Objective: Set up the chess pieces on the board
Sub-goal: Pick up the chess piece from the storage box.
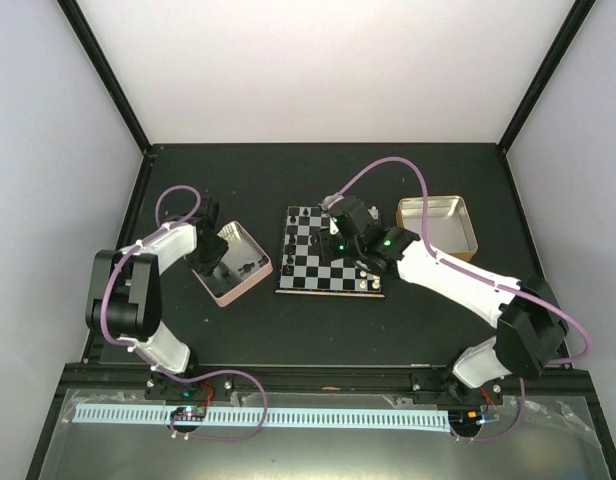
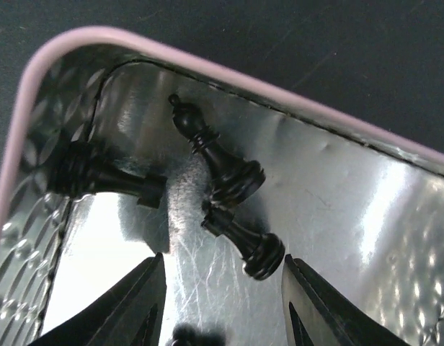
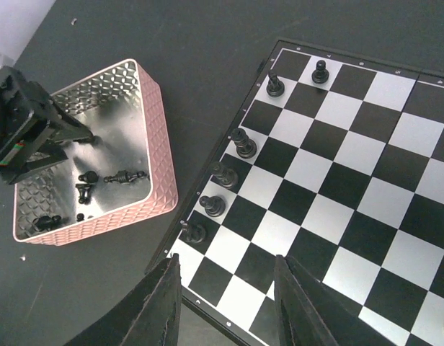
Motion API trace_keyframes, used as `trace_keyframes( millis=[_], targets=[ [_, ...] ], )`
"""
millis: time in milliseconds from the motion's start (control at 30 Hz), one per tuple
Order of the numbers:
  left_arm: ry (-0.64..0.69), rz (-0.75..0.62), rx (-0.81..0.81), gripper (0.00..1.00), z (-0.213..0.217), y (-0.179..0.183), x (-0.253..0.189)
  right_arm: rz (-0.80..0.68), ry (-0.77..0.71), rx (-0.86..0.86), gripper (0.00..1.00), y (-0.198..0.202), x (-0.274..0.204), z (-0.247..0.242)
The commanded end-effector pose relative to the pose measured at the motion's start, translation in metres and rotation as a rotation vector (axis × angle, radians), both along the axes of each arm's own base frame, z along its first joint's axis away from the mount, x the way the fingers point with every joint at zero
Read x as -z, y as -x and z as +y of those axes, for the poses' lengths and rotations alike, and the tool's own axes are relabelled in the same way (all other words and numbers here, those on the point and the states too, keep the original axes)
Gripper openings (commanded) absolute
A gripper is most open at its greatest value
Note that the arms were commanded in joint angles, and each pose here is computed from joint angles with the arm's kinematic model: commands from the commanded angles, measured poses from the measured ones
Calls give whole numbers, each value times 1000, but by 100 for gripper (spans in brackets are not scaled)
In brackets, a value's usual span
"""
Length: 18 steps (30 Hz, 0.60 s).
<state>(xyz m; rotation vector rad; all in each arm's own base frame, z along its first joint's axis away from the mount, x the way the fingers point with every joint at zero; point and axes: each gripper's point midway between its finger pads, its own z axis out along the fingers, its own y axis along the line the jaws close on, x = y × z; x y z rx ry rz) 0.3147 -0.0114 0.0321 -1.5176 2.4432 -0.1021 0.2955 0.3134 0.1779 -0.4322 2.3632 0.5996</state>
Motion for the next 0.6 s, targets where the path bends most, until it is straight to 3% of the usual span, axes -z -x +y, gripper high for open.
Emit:
trace_keyframes(
  millis=[0,300,567],
  targets=[
    [-7,46,-80,45,7,-4,-2,-33,-29,19,36,3,-15,-9],
    [-1,78,-107,42,9,-6,0,-61,-44,27,36,9,-27,-18],
    [0,89,-103,29,9,-8,1,-73,-48,24,36,9,-30,-19]
  ],
)
